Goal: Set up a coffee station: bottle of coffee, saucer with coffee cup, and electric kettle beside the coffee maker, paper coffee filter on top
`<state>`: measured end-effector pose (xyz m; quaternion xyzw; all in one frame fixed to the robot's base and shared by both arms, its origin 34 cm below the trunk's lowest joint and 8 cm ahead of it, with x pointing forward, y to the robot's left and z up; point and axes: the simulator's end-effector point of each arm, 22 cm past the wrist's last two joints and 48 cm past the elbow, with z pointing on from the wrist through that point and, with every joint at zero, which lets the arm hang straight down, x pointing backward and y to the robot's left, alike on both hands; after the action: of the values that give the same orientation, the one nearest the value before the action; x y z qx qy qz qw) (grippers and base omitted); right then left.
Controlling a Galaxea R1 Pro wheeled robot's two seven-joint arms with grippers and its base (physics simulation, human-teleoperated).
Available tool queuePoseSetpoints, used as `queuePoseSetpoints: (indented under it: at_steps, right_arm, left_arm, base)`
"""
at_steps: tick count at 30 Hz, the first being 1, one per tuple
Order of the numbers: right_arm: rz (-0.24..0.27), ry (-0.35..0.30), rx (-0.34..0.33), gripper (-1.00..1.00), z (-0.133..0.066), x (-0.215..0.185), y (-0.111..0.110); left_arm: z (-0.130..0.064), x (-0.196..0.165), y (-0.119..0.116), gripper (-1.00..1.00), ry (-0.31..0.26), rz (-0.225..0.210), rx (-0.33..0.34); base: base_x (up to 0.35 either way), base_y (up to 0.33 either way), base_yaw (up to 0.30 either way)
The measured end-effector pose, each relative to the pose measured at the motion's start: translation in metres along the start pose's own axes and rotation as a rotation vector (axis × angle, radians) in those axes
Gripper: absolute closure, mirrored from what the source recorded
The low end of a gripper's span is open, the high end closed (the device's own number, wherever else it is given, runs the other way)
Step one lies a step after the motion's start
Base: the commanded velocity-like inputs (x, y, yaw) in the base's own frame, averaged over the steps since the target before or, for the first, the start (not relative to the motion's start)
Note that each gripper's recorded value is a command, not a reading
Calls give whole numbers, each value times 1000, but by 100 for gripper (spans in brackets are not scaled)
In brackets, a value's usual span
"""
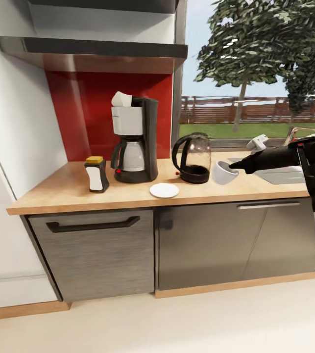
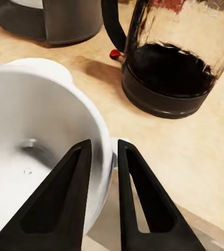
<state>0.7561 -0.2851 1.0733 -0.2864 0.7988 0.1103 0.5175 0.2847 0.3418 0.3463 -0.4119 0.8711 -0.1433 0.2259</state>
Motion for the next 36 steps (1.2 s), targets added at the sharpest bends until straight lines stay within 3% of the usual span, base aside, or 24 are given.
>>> queuePoseSetpoints:
  at_steps: [10, 36]
  right_arm:
    - [-3, -6, 3, 100, -4, -3, 1]
    - [-7, -13, 6, 100, -9, -7, 2]
  left_arm:
    - [0, -2, -2, -100, -5, 0, 5]
    - [0, -5, -4, -100, -11, 2, 10]
  base:
    - [0, 109, -183]
    - [0, 248, -73]
